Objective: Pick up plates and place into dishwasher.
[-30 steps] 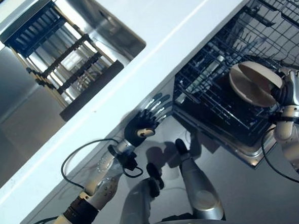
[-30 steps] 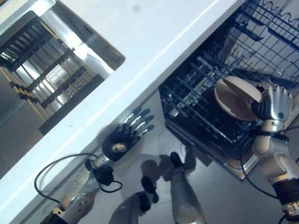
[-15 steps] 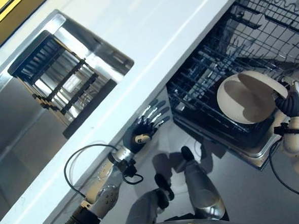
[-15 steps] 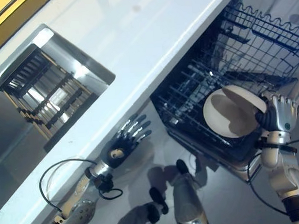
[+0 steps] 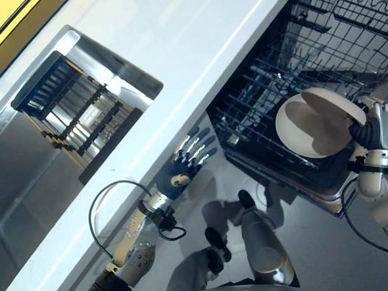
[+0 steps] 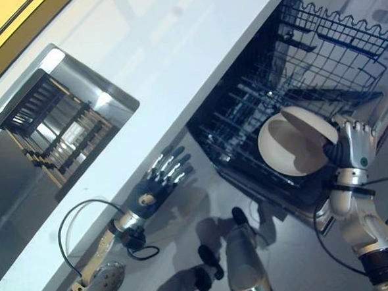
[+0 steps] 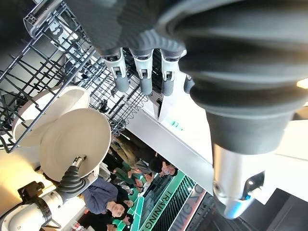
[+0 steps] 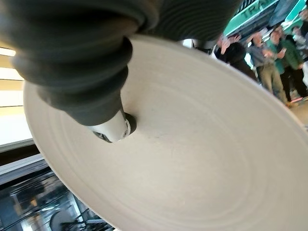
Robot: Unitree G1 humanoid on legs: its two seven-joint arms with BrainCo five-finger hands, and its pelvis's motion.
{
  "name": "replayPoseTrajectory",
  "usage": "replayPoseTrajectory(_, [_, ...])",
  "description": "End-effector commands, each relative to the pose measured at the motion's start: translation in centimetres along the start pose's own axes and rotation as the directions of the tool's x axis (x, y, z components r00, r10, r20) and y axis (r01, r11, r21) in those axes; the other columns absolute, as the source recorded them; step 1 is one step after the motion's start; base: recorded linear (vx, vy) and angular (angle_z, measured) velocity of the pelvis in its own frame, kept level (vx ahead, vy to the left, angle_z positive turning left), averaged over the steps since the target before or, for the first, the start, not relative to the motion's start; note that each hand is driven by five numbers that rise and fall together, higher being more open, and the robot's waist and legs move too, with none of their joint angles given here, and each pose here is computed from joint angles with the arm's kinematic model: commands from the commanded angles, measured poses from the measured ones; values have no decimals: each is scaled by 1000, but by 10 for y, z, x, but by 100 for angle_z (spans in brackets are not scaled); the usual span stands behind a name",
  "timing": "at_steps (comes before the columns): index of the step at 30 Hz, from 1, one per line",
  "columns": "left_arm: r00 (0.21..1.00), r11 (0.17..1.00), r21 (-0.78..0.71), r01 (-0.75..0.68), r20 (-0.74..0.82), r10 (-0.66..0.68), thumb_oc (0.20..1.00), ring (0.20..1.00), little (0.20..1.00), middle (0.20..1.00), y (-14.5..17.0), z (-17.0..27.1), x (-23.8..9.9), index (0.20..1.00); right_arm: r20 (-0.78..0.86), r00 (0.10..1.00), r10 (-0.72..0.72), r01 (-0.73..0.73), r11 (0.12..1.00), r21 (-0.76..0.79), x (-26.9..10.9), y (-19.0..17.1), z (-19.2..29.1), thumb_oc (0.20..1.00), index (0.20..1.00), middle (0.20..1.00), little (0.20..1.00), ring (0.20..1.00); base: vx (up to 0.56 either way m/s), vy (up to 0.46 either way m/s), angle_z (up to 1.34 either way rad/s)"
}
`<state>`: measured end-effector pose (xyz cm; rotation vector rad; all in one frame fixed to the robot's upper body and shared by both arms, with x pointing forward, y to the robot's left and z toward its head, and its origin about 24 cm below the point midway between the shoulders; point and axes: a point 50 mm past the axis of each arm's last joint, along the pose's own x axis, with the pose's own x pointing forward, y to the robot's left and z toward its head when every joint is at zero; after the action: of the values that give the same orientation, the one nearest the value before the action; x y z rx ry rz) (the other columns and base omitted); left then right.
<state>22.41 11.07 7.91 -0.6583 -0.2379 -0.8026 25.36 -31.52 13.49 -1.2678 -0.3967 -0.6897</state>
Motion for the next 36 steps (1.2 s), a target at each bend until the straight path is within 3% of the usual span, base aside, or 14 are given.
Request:
replayPoseTrajectory(1, [998,999,-11,41,42,-40,1000,1000,1000,1000,-9,8,-5,1000,2,997,-81,80,990,-119,17,-15,-14,200,200,200,200,200,21,-77,3])
replayPoseTrajectory(6, [998,998,-17,62,8,-62,1000,1000,1000,1000,-11,8,-5,1000,17,990,-138,138,965,-223,42,-35,-28,200,200,200,200,200,15,-82,7])
replayPoseTrajectory(10, [996,996,-19,83,-14,-83,1000,1000,1000,1000,-11,9,-4,1000,-15,994,-108,101,965,-242,53,-36,-37,200,200,200,200,200,-16,-88,14])
replayPoseTrajectory(23, [992,993,18,118,-43,-118,1000,1000,1000,1000,-11,13,9,1000,-167,984,-62,62,998,-6,53,-3,-31,200,200,200,200,200,-29,-48,11])
replayPoseTrajectory(36, [986,986,63,153,-74,-149,1000,1000,1000,1000,-12,19,16,1000,-209,952,-223,231,973,17,67,-11,-26,200,200,200,200,200,-26,-57,6])
